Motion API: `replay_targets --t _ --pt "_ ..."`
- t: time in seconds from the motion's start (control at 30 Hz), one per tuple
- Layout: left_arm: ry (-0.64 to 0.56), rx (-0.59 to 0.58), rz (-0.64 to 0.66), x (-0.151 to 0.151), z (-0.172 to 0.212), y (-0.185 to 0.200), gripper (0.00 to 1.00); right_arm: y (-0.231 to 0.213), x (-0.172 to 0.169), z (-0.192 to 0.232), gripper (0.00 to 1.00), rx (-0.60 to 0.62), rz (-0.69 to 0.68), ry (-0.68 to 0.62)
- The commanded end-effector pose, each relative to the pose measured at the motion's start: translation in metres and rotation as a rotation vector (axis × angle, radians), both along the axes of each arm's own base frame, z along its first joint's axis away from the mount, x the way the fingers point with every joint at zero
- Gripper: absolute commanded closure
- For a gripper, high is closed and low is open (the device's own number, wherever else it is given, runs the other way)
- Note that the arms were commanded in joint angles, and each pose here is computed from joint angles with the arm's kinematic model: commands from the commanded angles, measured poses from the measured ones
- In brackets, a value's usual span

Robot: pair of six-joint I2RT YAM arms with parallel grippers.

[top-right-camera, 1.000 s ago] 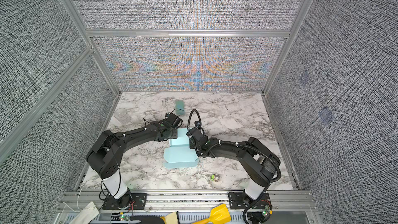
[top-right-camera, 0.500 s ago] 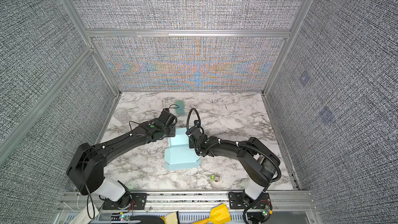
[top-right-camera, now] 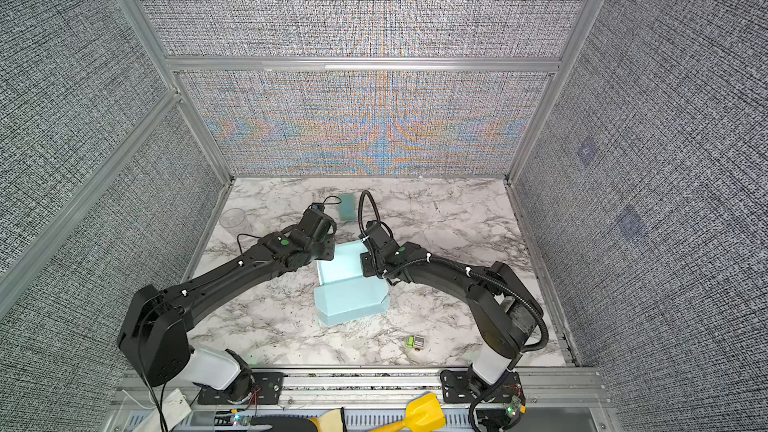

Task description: Fold the paper box

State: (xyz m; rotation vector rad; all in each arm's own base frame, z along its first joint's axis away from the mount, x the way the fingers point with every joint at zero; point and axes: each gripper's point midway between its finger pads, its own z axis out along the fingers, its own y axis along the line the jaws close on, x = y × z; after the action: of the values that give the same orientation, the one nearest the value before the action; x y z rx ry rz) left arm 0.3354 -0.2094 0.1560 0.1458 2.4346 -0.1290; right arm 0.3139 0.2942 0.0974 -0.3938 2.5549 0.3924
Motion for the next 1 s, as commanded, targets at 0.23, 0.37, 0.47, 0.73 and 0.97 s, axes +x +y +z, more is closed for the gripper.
replay_targets --t 0.23,0.37,0.47,0.73,0.97 --pt "-0.019 -0.022 -0.014 0.013 0.008 -0.003 0.50 -0.022 -0.029 -0.038 0.98 -0.104 0.152 0.310" --pt "-0.004 -0.036 -0.015 0.013 -0.002 -0.001 0.50 -0.024 -0.022 -0.042 0.96 -0.143 0.177 0.356" --pt "0.014 -0.045 -0.018 0.014 -0.013 -0.001 0.50 -0.025 -0.017 -0.050 0.95 -0.175 0.185 0.388" --pt "0.072 -0.053 -0.059 0.014 -0.042 -0.012 0.50 -0.023 -0.004 -0.067 0.88 -0.205 0.187 0.430" --pt "0.119 -0.071 -0.112 0.011 -0.063 -0.024 0.51 -0.020 0.008 -0.069 0.77 -0.213 0.188 0.423"
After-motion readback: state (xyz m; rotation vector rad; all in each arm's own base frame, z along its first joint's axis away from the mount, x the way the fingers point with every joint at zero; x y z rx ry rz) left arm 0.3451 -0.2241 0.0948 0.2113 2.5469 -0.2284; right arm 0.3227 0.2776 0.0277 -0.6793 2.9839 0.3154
